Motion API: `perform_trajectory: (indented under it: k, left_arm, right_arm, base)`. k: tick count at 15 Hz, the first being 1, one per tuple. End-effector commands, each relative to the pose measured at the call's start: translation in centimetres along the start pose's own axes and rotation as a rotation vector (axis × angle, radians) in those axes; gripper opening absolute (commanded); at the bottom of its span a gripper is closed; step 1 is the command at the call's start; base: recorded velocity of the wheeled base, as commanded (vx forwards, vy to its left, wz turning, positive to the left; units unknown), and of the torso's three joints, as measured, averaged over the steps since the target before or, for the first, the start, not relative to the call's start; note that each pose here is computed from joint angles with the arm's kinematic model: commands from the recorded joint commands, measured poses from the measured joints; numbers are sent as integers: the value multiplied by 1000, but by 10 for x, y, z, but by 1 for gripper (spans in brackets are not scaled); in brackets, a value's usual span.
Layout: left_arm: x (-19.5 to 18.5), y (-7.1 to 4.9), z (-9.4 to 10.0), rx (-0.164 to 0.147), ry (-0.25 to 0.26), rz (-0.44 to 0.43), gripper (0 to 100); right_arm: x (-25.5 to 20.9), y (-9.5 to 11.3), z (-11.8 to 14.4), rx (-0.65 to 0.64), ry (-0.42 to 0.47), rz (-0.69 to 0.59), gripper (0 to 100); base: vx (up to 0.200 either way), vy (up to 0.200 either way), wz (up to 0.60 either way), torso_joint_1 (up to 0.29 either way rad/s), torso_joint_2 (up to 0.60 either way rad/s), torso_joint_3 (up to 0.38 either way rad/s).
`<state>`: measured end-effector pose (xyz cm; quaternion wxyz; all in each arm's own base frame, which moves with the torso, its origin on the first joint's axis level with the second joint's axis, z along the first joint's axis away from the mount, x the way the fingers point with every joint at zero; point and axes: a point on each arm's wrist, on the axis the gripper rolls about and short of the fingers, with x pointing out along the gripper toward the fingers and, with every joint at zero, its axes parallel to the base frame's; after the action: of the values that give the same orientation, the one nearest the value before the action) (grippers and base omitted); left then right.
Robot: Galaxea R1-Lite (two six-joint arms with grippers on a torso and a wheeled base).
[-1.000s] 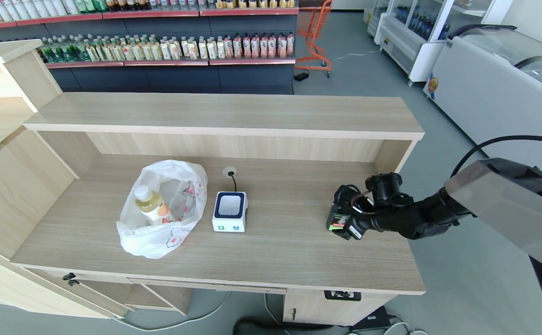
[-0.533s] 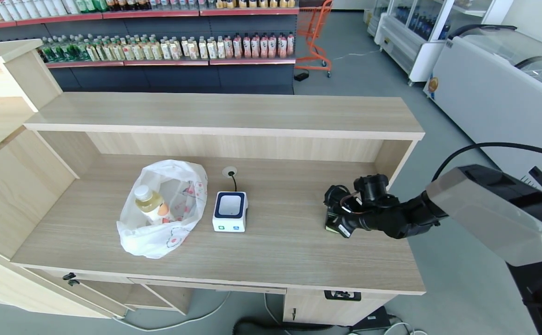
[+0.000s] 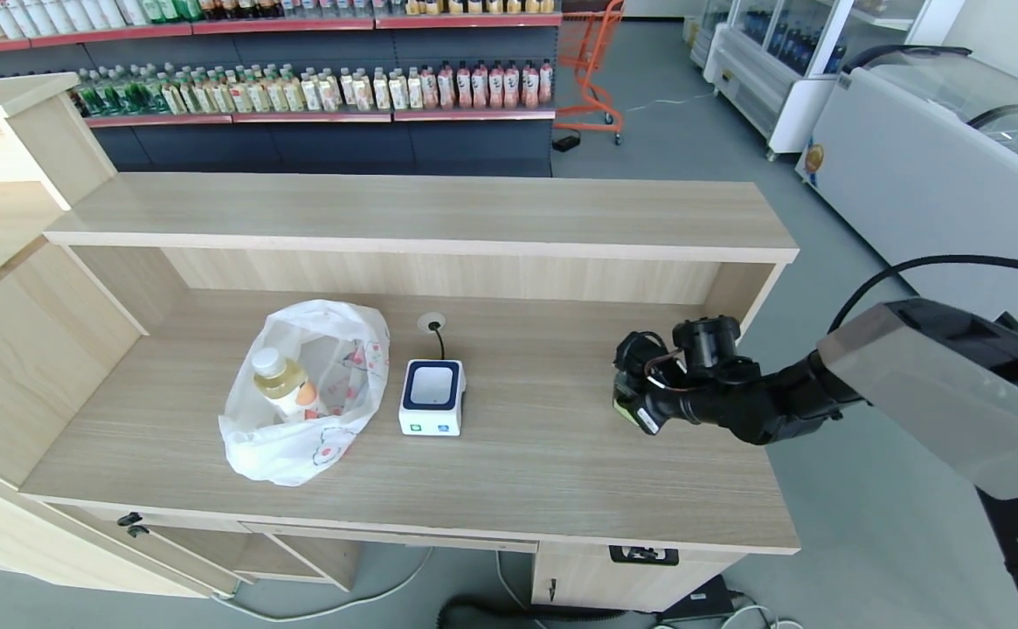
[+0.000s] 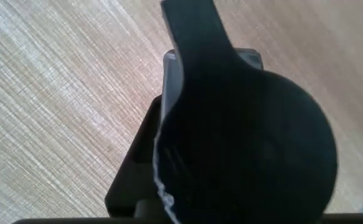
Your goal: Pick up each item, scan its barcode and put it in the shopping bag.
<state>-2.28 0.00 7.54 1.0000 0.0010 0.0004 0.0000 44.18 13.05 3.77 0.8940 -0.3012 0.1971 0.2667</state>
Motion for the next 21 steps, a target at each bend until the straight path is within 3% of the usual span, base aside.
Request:
perform_trajectory:
  k: [1,3,4,5,6,9,10,11,13,16,17,19,21]
  left_arm:
    - [0,0,0,1,-1,0,100]
    - [0,0,0,0,-1,0,100]
    - [0,0,0,0,-1,0,100]
    - [0,0,0,0,-1,0,100]
    - [0,0,0,0,1,0,100]
    - [0,0,0,0,-1,0,100]
    - [0,0,0,0,-1,0,100]
    - [0,0,0,0,-1,0,100]
    - [0,0,0,1,1,0,100]
    - [0,0,0,1,-1,0,100]
    - [0,0,0,0,-1,0,100]
    - [0,0,0,0,-1,0,100]
    - [0,0,0,0,-1,0,100]
  right_arm:
    - [-105,-36,14,35,-59,-137,0]
    - [-179,-35,1,-48,-101,-257,0]
    - [-201,-26,-6,-125,-126,-302,0]
    - [-201,-26,-6,-125,-126,-302,0]
    - [-225,4,-23,-409,-224,-373,0]
    - [-210,31,-4,-906,-561,-124,0]
    - [-209,36,-3,-1171,-718,-102,0]
    - [-206,40,-3,-1352,-863,-94,0]
    - [-187,63,-10,-1559,-1011,-56,0]
    - [-182,75,-12,-1698,-1247,-74,0]
    - [-183,86,-5,-1733,-1438,-96,0]
    - [-185,90,-4,-1737,-1566,-118,0]
    - [-184,92,-5,-1747,-1581,-127,0]
  base:
    - [0,0,0,0,0,0]
    - [0,0,0,0,0,0]
    - [0,0,0,0,0,0]
    - [0,0,0,0,0,0]
    - [0,0,0,0,0,0]
    - [0,0,0,0,0,0]
    - [0,0,0,0,0,0]
    - [0,0,0,0,0,0]
    - [0,0,0,0,0,0]
    - [0,0,0,0,0,0]
    - [0,0,0,0,0,0]
    - [0,0,0,0,0,0]
    - [0,0,0,0,0,0]
